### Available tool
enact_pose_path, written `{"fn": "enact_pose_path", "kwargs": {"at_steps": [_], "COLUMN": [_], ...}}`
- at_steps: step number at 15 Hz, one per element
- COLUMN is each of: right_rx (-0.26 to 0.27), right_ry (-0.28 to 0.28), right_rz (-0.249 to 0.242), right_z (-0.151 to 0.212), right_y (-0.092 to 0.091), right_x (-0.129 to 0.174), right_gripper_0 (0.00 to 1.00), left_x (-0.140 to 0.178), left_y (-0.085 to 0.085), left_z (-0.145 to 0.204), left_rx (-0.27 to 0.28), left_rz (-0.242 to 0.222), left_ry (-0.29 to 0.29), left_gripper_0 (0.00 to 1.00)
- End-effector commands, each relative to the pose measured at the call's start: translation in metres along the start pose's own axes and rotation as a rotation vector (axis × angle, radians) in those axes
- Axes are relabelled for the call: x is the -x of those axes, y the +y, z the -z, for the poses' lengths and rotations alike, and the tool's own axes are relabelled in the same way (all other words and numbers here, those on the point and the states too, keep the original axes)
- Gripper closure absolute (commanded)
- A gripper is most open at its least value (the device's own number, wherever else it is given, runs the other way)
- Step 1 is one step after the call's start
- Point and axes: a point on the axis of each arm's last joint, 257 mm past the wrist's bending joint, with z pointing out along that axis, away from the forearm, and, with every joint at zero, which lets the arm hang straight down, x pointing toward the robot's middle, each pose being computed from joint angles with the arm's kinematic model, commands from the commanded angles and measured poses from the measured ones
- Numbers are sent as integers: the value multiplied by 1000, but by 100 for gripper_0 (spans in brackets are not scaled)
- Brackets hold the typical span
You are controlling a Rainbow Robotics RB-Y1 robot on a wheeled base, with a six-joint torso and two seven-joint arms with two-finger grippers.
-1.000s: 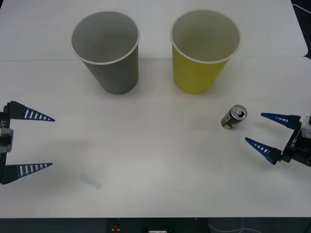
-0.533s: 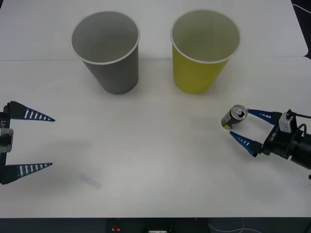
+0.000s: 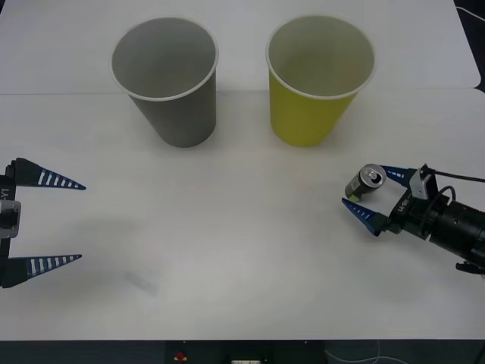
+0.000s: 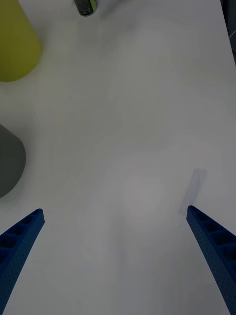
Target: Put the can into the green bin and the plastic bottle into the gray bin
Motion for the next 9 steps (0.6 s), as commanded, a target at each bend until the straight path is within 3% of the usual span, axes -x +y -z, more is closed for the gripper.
{"fn": "enact_pose_path", "kwargs": {"at_steps": [1,2,3,4,5,9], "right_rx": [0,2,6,8,15,17], "right_ry": [-1,2,3,3,2,1], "right_rz": [2,8,15,18,20,15], "right_z": [0,-1,-2,-3,-5,-6], "right_y": [0,1,1,1,3,3], "right_x": [0,0,1,1,2,3], "right_gripper_0": [0,29,71,95,100,100], "left_x": [0,0,0,0,0,0], "left_y": [0,0,0,0,0,0], "left_z": [0,0,0,0,0,0], "left_rx": [0,0,0,0,0,0], "left_rz": [0,0,0,0,0,0], "left_ry": [0,0,0,0,0,0], "left_gripper_0": [0,0,0,0,0,0]}}
